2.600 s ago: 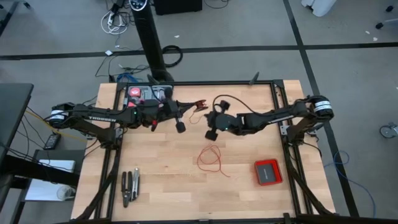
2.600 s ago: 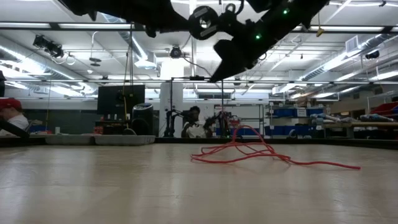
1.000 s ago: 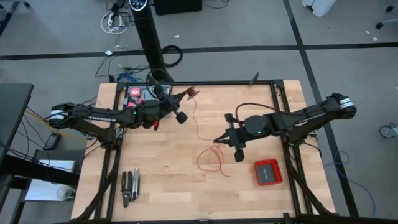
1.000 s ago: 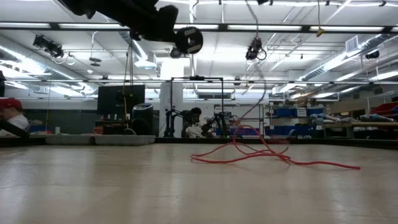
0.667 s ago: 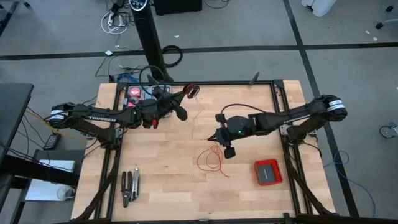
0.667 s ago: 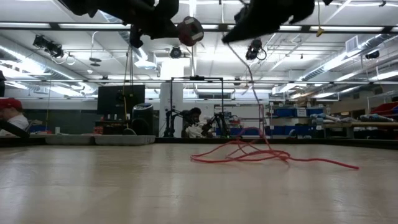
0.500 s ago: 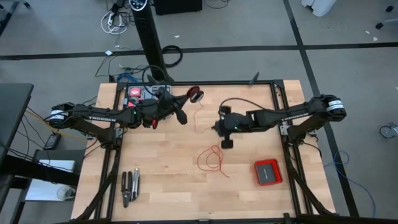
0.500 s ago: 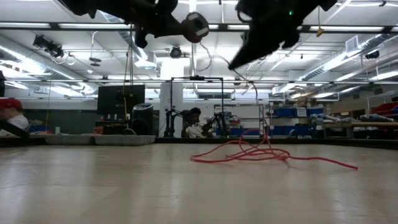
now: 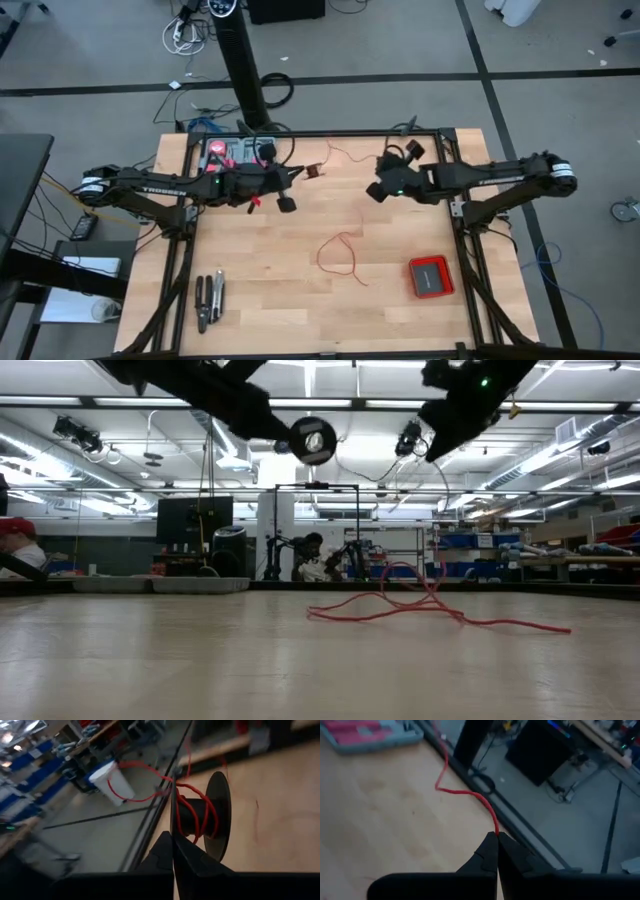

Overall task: Coil cords
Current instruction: Uncoil the red wire from the spool

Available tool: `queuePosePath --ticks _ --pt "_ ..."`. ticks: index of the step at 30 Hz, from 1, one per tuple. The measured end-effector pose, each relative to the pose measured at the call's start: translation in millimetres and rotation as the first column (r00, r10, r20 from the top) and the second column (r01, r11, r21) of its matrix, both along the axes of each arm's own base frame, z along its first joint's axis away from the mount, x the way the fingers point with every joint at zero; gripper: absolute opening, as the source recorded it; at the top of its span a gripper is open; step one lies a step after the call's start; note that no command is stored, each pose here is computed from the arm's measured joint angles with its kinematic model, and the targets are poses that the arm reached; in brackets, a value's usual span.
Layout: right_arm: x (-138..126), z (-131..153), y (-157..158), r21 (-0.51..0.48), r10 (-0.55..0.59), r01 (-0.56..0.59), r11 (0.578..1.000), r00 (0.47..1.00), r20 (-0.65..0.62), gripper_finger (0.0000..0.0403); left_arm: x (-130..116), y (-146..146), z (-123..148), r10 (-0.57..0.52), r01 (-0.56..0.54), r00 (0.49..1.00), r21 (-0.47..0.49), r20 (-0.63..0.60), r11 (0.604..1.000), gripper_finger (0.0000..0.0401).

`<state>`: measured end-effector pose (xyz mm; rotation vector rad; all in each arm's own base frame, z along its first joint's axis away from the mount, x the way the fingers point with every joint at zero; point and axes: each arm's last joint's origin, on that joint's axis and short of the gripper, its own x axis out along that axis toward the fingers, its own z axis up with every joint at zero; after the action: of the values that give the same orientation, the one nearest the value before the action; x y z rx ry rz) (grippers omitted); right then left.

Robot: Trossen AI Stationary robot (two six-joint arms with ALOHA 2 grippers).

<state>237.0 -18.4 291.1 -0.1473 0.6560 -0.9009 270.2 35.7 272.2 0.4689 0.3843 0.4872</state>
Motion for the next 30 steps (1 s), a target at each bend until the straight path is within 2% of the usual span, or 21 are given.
queuePosePath --ticks 8,12,15,18,22,26,30 --pt "-24 32 26 -0.098 0.067 -0.053 0.994 0.986 0.152 0.0000 -4 4 -4 0.164 -0.158 0.984 0.084 -0.076 0.984 0.0000" --pt "-32 49 41 -0.141 0.180 -0.151 0.978 0.960 0.217 0.0000 -6 5 -5 0.228 -0.218 0.970 0.107 -0.089 0.970 0.0000" --pt "-36 60 54 -0.164 0.327 -0.293 0.942 0.914 0.242 0.0000 -7 7 -5 0.282 -0.271 0.956 0.126 -0.085 0.954 0.0000" --pt "-38 70 66 -0.180 0.508 -0.476 0.861 0.815 0.277 0.0000 -9 8 -4 0.336 -0.323 0.938 0.145 -0.080 0.935 0.0000" --pt "-39 79 80 -0.207 0.700 -0.675 0.708 0.635 0.326 0.0001 -9 8 -4 0.366 -0.352 0.928 0.154 -0.073 0.923 0.0000" --pt "-39 83 89 -0.226 0.810 -0.794 0.564 0.478 0.341 0.0001 -9 8 -2 0.366 -0.355 0.929 0.149 -0.055 0.923 0.0000" --pt "-38 81 93 -0.211 0.862 -0.861 0.463 0.383 0.332 0.0001 -8 8 1 0.371 -0.368 0.929 0.115 -0.007 0.923 0.0000"
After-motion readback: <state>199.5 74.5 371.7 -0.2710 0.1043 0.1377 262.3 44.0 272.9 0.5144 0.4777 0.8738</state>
